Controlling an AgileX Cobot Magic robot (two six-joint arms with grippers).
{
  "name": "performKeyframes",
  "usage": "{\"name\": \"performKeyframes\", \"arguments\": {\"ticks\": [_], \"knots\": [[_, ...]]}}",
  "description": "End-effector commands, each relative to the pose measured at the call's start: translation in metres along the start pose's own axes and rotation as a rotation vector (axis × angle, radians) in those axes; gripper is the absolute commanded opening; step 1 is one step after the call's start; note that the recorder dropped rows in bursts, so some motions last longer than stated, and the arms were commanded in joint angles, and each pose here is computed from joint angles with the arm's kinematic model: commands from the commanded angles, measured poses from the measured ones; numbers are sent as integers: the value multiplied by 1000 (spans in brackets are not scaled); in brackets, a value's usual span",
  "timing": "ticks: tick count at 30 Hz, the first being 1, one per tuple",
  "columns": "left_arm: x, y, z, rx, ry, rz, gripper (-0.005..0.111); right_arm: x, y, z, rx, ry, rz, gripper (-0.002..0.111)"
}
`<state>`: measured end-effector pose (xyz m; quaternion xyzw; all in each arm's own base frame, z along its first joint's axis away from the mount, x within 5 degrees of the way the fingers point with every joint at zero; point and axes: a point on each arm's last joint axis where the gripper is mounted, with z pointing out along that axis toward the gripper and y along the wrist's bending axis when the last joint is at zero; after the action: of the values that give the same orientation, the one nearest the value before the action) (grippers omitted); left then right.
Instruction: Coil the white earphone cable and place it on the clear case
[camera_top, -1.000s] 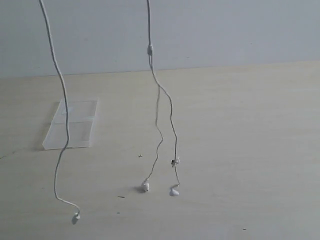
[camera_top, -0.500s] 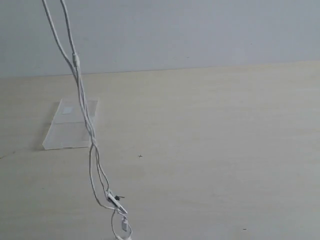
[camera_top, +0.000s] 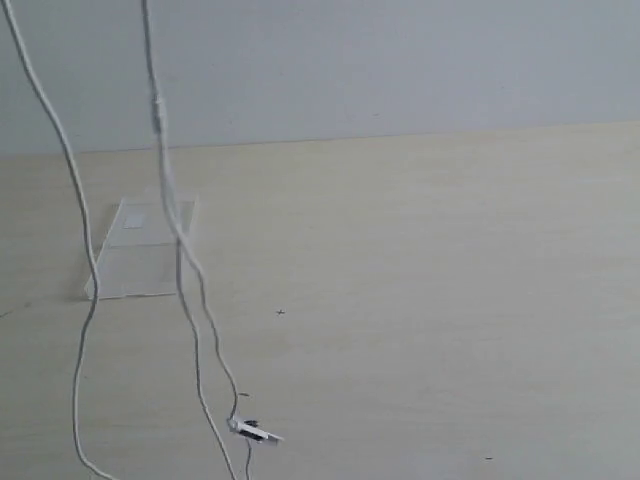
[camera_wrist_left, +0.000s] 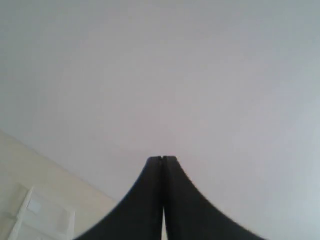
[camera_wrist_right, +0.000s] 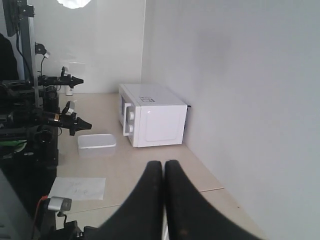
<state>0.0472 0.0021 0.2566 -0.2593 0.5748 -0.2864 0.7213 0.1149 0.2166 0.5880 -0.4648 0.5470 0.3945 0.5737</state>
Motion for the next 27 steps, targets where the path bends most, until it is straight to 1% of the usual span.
{"name": "performKeyframes", "arguments": {"ticks": [1,5,9,12,13,14,18,21,27], "knots": [[-8,-12,-3,13,82,-3,0,2,-2,6,-7,11,-1,0],[-16,-27,-7,120,155,5,0,6,-3,11,-13,31,3,0],[-14,-36,-6,217,325,90,0,9,-4,15,-13,40,5,0],[-11,-40,-6,273,445,108,0,10,-4,16,-14,44,6,0],[-11,-42,-6,294,466,113,0,10,-4,16,-14,44,6,0],[-11,-44,-6,324,482,125,0,10,-4,16,-15,46,6,0],[-12,-49,-8,413,518,106,0,10,-4,16,-15,46,15,0],[-12,-52,-7,460,532,148,0,8,-4,16,-12,29,20,0],[-3,-61,3,491,599,205,0,0,-3,16,-27,-58,64,0]]}}
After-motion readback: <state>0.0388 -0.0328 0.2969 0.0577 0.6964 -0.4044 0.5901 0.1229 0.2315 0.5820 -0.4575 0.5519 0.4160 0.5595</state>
